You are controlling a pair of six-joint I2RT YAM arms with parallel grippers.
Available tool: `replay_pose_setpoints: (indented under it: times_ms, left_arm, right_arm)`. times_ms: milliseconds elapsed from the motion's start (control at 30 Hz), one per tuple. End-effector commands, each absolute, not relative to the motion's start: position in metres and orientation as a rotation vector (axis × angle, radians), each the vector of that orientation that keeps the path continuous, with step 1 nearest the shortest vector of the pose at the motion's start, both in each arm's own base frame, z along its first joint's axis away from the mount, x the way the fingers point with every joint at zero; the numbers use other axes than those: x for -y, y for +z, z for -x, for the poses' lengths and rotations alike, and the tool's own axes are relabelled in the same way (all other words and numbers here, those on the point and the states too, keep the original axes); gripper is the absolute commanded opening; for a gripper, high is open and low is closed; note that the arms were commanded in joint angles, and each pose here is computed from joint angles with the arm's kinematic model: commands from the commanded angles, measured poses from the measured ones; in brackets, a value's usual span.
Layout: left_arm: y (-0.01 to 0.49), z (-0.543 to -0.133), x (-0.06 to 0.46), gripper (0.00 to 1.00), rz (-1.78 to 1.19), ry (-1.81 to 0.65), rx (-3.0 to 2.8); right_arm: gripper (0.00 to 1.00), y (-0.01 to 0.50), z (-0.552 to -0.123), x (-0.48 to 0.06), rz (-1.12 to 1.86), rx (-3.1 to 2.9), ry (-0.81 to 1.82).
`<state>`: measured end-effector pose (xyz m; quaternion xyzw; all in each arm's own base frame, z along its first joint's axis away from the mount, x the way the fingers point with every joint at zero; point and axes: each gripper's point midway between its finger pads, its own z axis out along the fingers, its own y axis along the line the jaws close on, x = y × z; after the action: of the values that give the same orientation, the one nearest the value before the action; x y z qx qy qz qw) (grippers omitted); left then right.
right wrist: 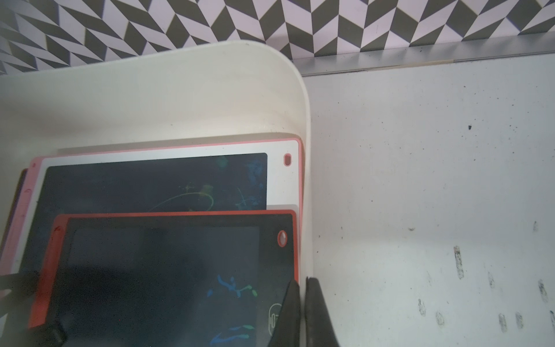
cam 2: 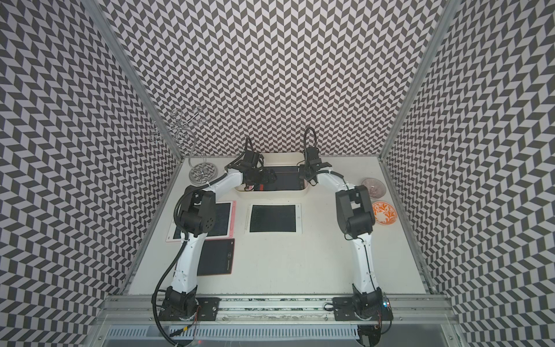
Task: Take out the writing tablet from the storage box
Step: Pick up the writing tablet from the storage box.
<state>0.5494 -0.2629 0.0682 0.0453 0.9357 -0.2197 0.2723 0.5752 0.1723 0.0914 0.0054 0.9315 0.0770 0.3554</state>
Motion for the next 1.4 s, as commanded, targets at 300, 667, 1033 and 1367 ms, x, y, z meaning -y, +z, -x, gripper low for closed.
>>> replay_pose_setpoints:
  times_ms: [300,667,1033,1367]
  left_arm:
    - [0.085,-0.528,0.308,0.99,-0.110,-0.893,-2.538]
    - [0.137,-0.517,0.325,0.99,-0.093,-1.213,-2.419]
    - [0.169,-0.509,0.329,0.99,-0.104,-1.327,-2.353]
    - [0.178,-0.506,0.329,0.99,-0.107,-1.360,-2.329]
  right_arm:
    - [0.00,0.081,-0.562,-0.196,0.027,-2.445,0.302]
    - [0.00,0.082,-0.560,-0.197,0.029,-2.444,0.313]
    - [0.00,0.085,-0.559,-0.199,0.030,-2.441,0.328]
    - [0.00,0.087,-0.558,-0.199,0.030,-2.438,0.327]
